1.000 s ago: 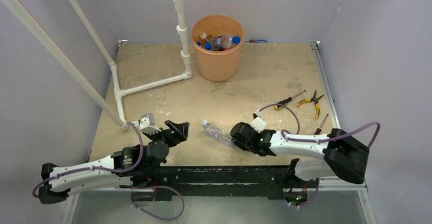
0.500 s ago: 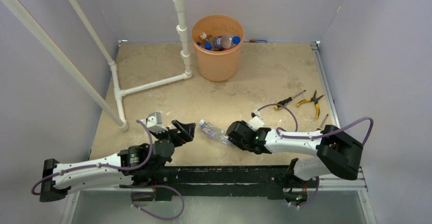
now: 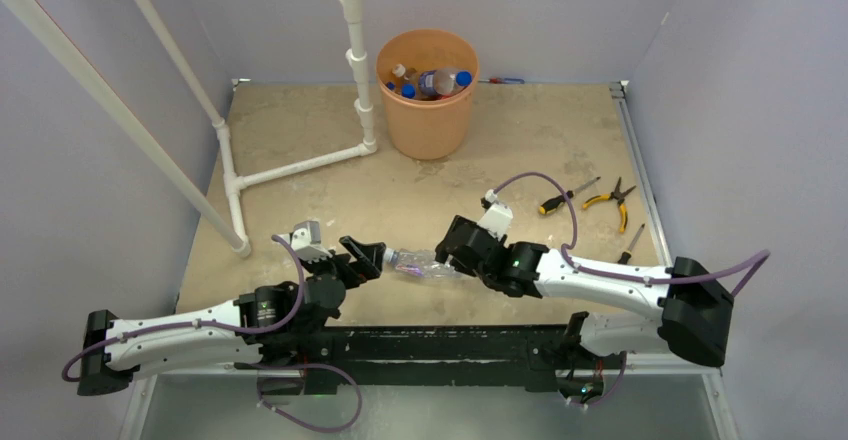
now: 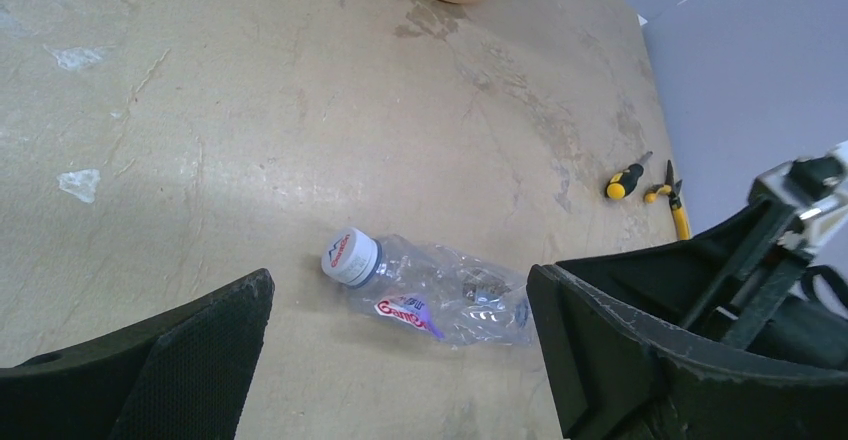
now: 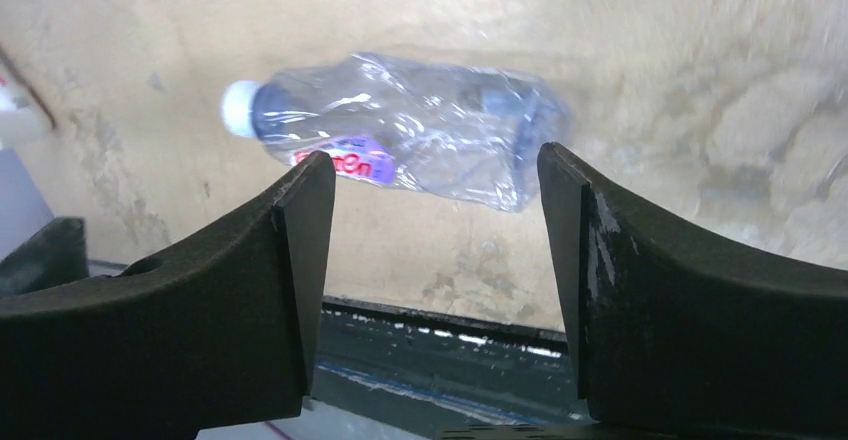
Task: Put the plastic bottles in the bin
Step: Move the plastic bottle to the center of the board, then pick up the plastic bottle at the center of the board.
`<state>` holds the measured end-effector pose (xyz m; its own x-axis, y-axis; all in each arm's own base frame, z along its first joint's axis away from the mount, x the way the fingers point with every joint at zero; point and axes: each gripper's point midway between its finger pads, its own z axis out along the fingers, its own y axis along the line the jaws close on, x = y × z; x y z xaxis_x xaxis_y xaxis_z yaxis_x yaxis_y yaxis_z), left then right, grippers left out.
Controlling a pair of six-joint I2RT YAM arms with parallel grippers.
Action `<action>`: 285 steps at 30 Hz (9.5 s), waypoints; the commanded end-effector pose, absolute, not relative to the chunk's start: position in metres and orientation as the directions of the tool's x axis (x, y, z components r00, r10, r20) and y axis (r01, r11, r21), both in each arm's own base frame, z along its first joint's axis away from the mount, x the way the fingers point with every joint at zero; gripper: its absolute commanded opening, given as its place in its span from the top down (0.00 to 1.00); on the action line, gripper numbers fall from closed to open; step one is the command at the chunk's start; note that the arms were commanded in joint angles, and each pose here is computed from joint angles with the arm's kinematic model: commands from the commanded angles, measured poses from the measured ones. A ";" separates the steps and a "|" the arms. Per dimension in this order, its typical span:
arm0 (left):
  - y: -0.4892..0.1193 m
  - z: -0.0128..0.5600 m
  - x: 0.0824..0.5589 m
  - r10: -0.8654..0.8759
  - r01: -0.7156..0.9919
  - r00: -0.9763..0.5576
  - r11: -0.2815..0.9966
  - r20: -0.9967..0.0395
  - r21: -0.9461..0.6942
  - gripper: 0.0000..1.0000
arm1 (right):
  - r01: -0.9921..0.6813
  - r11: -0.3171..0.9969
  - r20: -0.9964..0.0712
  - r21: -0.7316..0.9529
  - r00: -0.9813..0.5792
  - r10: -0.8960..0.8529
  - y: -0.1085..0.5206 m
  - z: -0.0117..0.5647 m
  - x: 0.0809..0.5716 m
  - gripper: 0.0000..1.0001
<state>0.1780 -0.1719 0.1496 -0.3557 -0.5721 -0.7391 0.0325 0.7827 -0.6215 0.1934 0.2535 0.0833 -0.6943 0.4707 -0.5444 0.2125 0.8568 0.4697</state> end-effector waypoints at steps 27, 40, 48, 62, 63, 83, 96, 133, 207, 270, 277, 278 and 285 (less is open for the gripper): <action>-0.229 0.085 0.168 -0.515 0.097 -0.537 0.749 -0.668 -0.656 0.00 | -0.289 0.817 -0.752 0.499 -0.613 0.242 0.279 0.070 0.256 0.35; -0.247 0.083 0.193 -0.499 0.117 -0.575 0.735 -0.649 -0.668 0.11 | -0.283 0.756 -0.689 0.590 -0.665 0.289 0.265 0.056 0.221 0.41; -0.262 0.068 0.204 -0.468 0.096 -0.604 0.761 -0.645 -0.642 0.22 | -0.317 0.737 -0.678 0.597 -0.690 0.252 0.268 0.048 0.192 0.50; -0.261 0.065 0.228 -0.458 0.066 -0.576 0.800 -0.677 -0.597 0.35 | -0.330 0.710 -0.632 0.622 -0.747 0.207 0.292 0.043 0.144 0.57; -0.260 0.064 0.229 -0.457 0.063 -0.575 0.803 -0.679 -0.593 0.35 | -0.325 0.711 -0.626 0.624 -0.752 0.206 0.293 0.044 0.142 0.56; -0.203 0.089 0.210 -0.531 -0.043 -0.529 0.796 -0.662 -0.604 0.01 | -0.482 0.798 -0.751 0.362 -0.658 -0.056 0.314 0.102 0.161 0.01; -0.172 0.106 0.208 -0.556 -0.083 -0.457 0.803 -0.694 -0.590 0.01 | -0.541 0.811 -0.710 0.224 -0.660 -0.245 0.329 0.062 0.165 0.05; -0.247 0.279 0.199 -0.436 0.572 -0.283 0.638 -0.855 -0.515 0.02 | -0.705 0.594 -0.916 0.386 -0.367 0.160 0.297 0.198 0.152 0.70; -0.343 0.283 0.228 0.006 0.689 -0.384 0.668 -0.923 -0.282 0.70 | -0.717 0.594 -0.930 0.366 -0.264 0.255 0.269 0.227 0.152 0.82; -0.362 0.281 0.225 -0.109 0.666 -0.464 0.612 -0.879 -0.427 0.14 | -0.653 0.637 -0.910 0.411 -0.253 0.328 0.254 0.233 0.162 1.00; -0.353 0.287 0.232 -0.146 0.637 -0.442 0.644 -0.885 -0.424 0.39 | -0.650 0.644 -0.914 0.403 -0.248 0.322 0.253 0.231 0.163 1.00; -0.351 0.289 0.232 -0.154 0.634 -0.436 0.646 -0.887 -0.424 0.41 | -0.649 0.646 -0.914 0.402 -0.247 0.320 0.252 0.231 0.163 1.00; -0.345 0.295 0.238 -0.181 0.609 -0.417 0.671 -0.891 -0.422 0.26 | -0.645 0.656 -0.919 0.392 -0.239 0.314 0.250 0.229 0.164 1.00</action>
